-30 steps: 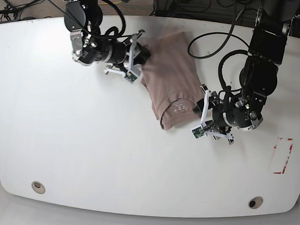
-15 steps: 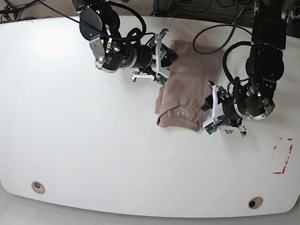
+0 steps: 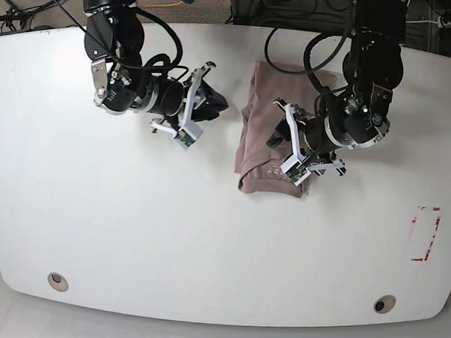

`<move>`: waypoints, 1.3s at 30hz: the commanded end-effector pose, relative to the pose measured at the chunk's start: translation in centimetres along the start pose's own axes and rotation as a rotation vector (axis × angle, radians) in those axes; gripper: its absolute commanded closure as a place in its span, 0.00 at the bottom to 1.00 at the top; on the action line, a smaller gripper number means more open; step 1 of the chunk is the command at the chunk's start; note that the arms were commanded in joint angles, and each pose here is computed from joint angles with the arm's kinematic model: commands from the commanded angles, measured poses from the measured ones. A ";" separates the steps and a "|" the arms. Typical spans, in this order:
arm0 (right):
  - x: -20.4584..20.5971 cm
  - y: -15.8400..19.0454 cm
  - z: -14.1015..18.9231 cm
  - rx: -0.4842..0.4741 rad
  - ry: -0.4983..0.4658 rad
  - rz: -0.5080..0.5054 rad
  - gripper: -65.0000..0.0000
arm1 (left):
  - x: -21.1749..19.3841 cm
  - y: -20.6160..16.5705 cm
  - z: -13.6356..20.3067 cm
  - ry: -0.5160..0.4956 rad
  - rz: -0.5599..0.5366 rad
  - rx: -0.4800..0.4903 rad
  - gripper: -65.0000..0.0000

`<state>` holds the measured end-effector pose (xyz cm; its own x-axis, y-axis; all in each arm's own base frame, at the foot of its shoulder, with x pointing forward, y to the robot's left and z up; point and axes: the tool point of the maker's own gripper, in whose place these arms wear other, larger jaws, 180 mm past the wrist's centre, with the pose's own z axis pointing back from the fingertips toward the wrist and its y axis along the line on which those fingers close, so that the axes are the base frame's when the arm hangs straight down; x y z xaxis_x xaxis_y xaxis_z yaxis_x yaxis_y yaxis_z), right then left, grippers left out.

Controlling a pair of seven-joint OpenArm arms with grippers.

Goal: Fold the T-shirt properly
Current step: 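Rotate the folded bundle with both grippers, turning it upright, then drag the folded shirt with the left gripper to the table edge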

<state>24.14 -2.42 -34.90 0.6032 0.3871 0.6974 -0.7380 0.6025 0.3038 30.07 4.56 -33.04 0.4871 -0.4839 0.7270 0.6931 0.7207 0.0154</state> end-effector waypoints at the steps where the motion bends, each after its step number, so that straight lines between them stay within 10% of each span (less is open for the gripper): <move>1: 1.6 -0.8 1.2 -0.013 -0.070 -0.003 0.79 | 1.8 -0.8 0.1 -0.102 0.032 -0.010 0.48; 11: 0.3 -2.8 2.8 -0.077 -0.060 -0.034 0.79 | 0.1 -2.2 -0.7 -0.142 0.246 0.047 0.41; 22: -0.3 -3.7 3.7 -0.110 -0.063 -0.063 0.79 | -8.7 -2.2 -4.3 0.067 0.227 0.114 0.41; 39: -0.4 -2.7 4.0 -0.110 -0.066 -0.044 0.79 | -19.6 14.0 4.5 0.297 0.204 0.289 0.41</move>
<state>23.99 -7.20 -34.83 0.6496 0.3253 0.6872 -0.6535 0.7008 0.2860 30.44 21.12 -41.62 0.6452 -0.3301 0.6890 0.4391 0.8982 0.0192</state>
